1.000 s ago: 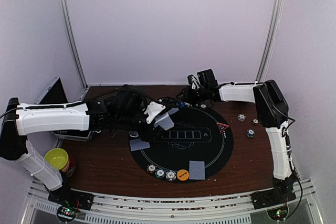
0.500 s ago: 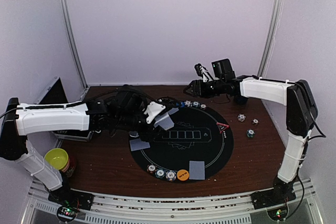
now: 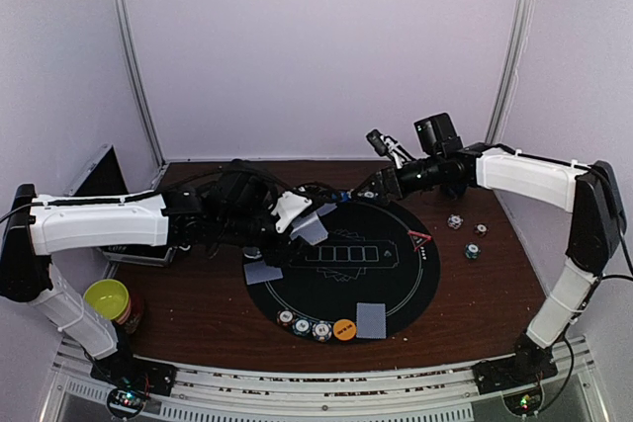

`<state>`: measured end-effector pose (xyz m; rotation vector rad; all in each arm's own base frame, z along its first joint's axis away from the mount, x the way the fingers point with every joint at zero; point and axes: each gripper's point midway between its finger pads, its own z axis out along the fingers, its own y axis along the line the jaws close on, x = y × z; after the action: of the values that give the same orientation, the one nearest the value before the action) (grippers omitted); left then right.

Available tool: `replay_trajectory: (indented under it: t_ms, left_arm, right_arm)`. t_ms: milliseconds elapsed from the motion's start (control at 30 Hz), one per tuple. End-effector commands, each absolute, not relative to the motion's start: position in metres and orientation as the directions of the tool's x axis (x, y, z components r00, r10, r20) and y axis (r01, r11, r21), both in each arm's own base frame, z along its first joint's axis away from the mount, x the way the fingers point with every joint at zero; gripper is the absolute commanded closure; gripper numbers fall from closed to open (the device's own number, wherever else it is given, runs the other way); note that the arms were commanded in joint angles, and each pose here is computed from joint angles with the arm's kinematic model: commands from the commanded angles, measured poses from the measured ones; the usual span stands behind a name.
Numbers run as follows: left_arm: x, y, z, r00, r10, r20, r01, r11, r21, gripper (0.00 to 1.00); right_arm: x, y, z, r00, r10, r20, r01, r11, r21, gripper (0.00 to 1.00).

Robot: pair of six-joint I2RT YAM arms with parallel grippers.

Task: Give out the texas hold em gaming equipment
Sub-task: Pick up the poker card from the face-down deck piles.

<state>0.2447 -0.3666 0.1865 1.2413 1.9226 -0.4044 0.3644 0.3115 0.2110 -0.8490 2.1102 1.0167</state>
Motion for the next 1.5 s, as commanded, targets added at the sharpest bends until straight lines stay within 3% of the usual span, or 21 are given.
replay_trajectory:
  t_ms: [0, 167, 267, 300, 433, 533, 1000, 1467]
  left_arm:
    - [0.248, -0.370, 0.215, -0.161, 0.557, -0.815, 0.863, 0.479, 0.157, 0.40]
    - [0.248, -0.370, 0.216, -0.159, 0.554, -0.817, 0.864, 0.478, 0.157, 0.40]
    - [0.247, -0.369, 0.218, -0.156, 0.551, -0.820, 0.864, 0.479, 0.158, 0.40]
    - [0.247, -0.369, 0.218, -0.155, 0.551, -0.820, 0.864, 0.478, 0.158, 0.40]
    - [0.247, -0.369, 0.220, -0.152, 0.546, -0.824, 0.863, 0.479, 0.159, 0.40]
    - [0.247, -0.369, 0.220, -0.152, 0.547, -0.823, 0.863, 0.479, 0.159, 0.40]
    - [0.247, -0.369, 0.220, -0.149, 0.548, -0.823, 0.866, 0.474, 0.160, 0.40]
    - [0.244, -0.372, 0.217, -0.143, 0.556, -0.819, 0.875, 0.458, 0.158, 0.40]
  right_arm:
    - [0.339, 0.315, 0.240, -0.484, -0.295, -0.824, -0.855, 0.362, 0.372, 0.00]
    - [0.353, 0.310, 0.241, -0.624, -0.148, -0.767, -0.741, 0.425, 0.521, 0.00]
    - [0.354, 0.308, 0.243, -0.686, -0.114, -0.719, -0.705, 0.348, 0.618, 0.00]
    - [0.347, 0.310, 0.242, -0.671, -0.163, -0.723, -0.734, 0.285, 0.617, 0.00]
    - [0.340, 0.318, 0.217, -0.607, -0.350, -0.713, -0.792, 0.338, 0.509, 0.00]
    - [0.325, 0.330, 0.215, -0.573, -0.380, -0.726, -0.818, 0.309, 0.485, 0.00]
    - [0.269, 0.385, 0.245, -0.568, -0.342, -0.749, -0.810, 0.071, 0.582, 0.04]
    - [0.274, 0.411, 0.231, -0.644, -0.318, -0.695, -0.753, 0.102, 0.650, 0.10]
